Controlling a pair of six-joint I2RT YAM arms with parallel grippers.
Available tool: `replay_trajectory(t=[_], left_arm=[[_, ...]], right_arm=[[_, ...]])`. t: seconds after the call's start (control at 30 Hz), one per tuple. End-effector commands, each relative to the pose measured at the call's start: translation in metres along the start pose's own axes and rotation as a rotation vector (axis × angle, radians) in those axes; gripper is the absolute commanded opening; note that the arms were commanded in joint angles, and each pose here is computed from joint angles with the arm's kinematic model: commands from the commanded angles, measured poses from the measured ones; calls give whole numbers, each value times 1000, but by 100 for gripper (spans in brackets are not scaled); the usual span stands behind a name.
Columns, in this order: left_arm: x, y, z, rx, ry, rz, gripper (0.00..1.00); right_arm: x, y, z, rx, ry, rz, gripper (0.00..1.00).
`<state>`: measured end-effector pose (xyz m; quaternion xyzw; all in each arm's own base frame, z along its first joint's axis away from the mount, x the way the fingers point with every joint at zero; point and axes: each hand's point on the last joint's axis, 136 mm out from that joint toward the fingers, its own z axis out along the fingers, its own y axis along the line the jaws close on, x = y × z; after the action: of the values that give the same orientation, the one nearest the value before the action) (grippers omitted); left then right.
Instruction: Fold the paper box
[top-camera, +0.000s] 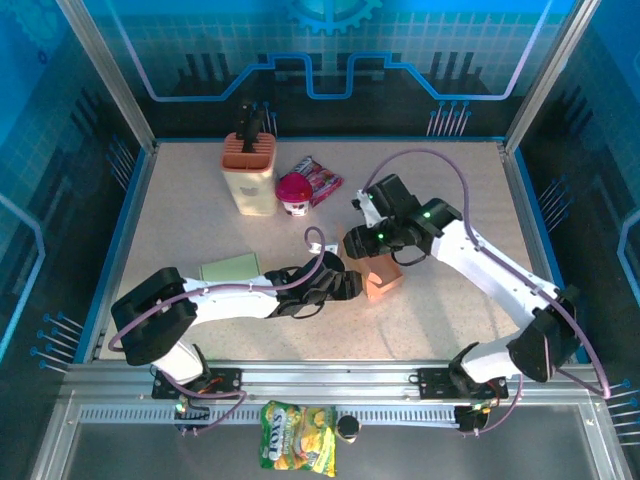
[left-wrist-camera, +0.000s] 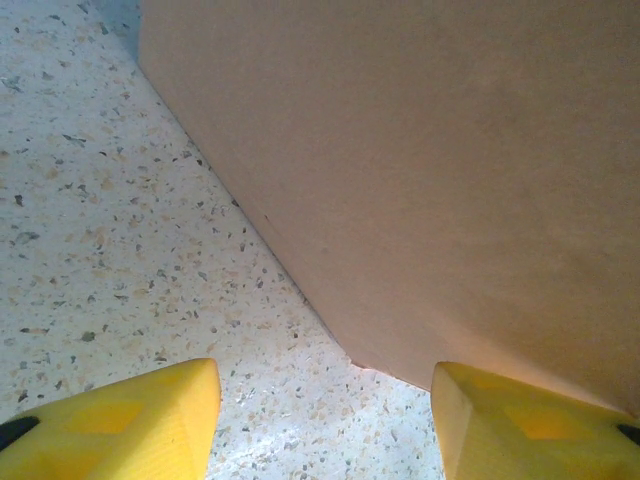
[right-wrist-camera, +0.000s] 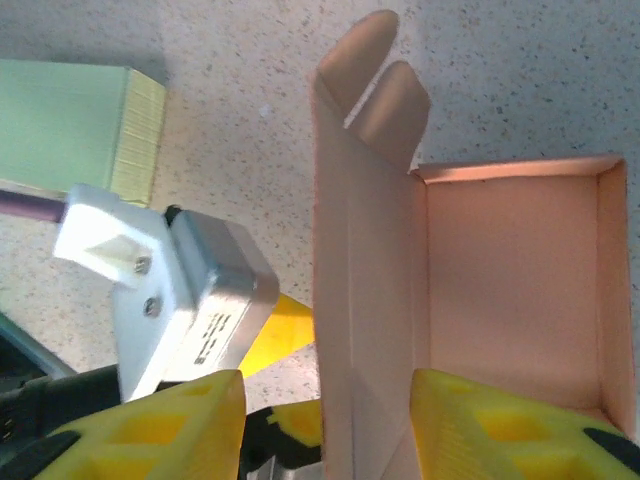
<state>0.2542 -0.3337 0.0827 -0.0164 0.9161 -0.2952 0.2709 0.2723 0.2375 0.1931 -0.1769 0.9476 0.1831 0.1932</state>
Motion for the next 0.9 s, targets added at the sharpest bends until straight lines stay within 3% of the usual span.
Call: replay_trajectory(t=[0.0,0.17,0.47,0.63,0.87], left_arm=[[-15,-9,-9,9,-37,11,58],[-15,-7,-10,6,-36,12,59],[-18,-5,-17,-5,-51,17,60],[-21,0,-31,-15,-68,18,62],[-15,20,-60,-32,-84,16,64]], right_arm=[[1,-1,5,51,32,-36,43],[-3,0,13,66,38,-33,33],[-12,1,20,83,-8,72,1],[-19,-6,13,101,-96,217,0],[-24,-27,0,91,-260,619,0]])
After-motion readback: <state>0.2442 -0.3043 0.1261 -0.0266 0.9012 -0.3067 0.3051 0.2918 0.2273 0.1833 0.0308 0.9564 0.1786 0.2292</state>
